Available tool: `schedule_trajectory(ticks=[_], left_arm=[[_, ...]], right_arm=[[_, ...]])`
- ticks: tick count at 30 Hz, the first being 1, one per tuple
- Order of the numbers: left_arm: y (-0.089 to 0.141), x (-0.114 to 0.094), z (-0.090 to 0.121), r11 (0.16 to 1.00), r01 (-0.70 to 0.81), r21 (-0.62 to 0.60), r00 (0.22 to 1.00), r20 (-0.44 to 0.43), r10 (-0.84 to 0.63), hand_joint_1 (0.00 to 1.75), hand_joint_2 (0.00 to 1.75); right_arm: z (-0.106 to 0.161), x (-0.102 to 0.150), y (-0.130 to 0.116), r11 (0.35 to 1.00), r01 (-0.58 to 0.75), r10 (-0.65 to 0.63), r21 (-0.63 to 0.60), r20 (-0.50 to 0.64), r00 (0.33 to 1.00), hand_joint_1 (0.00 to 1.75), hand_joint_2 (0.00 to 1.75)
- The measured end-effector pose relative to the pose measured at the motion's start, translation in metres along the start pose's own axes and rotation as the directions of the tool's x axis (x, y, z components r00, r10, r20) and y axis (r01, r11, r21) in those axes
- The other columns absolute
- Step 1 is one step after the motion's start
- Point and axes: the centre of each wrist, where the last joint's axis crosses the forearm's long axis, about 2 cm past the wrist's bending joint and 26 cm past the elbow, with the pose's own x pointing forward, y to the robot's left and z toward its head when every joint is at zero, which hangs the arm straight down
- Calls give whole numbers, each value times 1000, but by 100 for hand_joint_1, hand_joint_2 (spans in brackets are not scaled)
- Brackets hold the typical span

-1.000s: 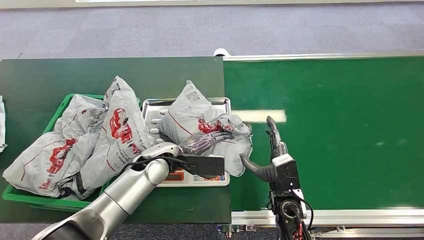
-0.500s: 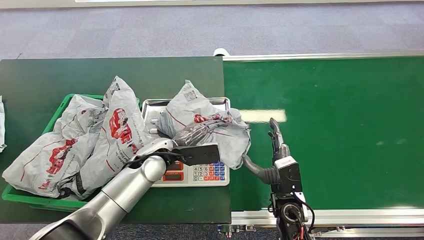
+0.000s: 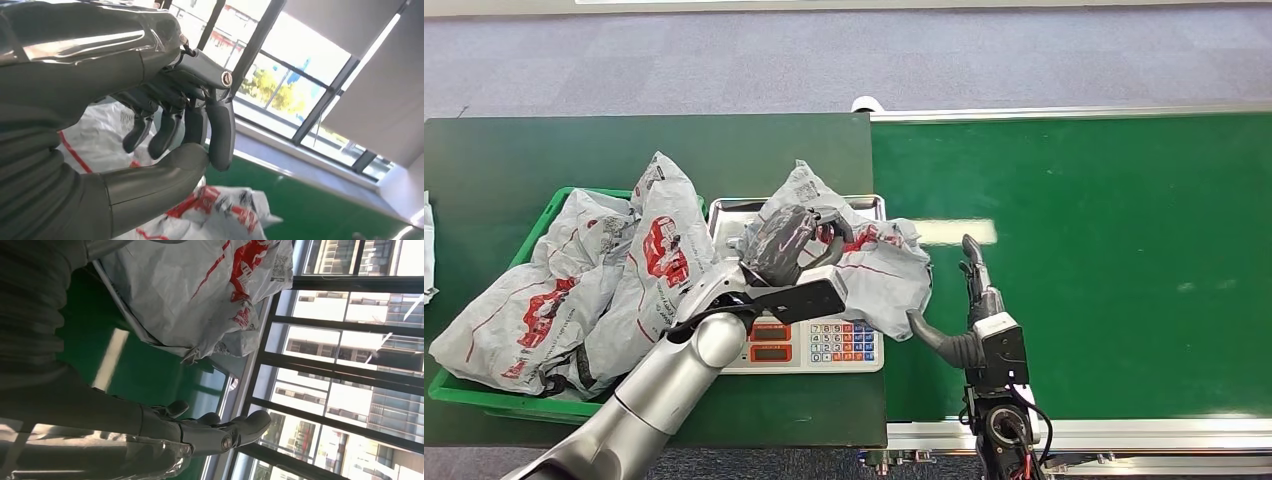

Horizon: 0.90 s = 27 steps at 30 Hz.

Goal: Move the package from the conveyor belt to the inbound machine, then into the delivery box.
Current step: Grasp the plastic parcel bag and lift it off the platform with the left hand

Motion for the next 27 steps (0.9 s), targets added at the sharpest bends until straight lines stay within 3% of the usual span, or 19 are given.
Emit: schedule_trajectory(ticks=[17, 21, 24, 27], left_arm=[[9, 4, 3, 992, 16, 126, 999, 40, -21, 172, 175], [9, 6, 6, 985, -8, 170, 997, 72, -4, 0, 175], [9, 10, 7, 986, -49, 161, 998, 57, 40, 0, 175], [4, 10, 5, 995, 53, 80, 998, -49, -49, 0, 175]], right_arm=[[-2, 0, 0, 1000, 12, -12, -6, 1, 1000, 0, 175], [-2, -1, 0, 1000, 20, -20, -10, 0, 1000, 0, 175], [-1, -2, 0, 1000, 26, -26, -11, -3, 1000, 0, 175], [-2, -4, 1, 999, 33, -33, -6, -6, 999, 0, 175]])
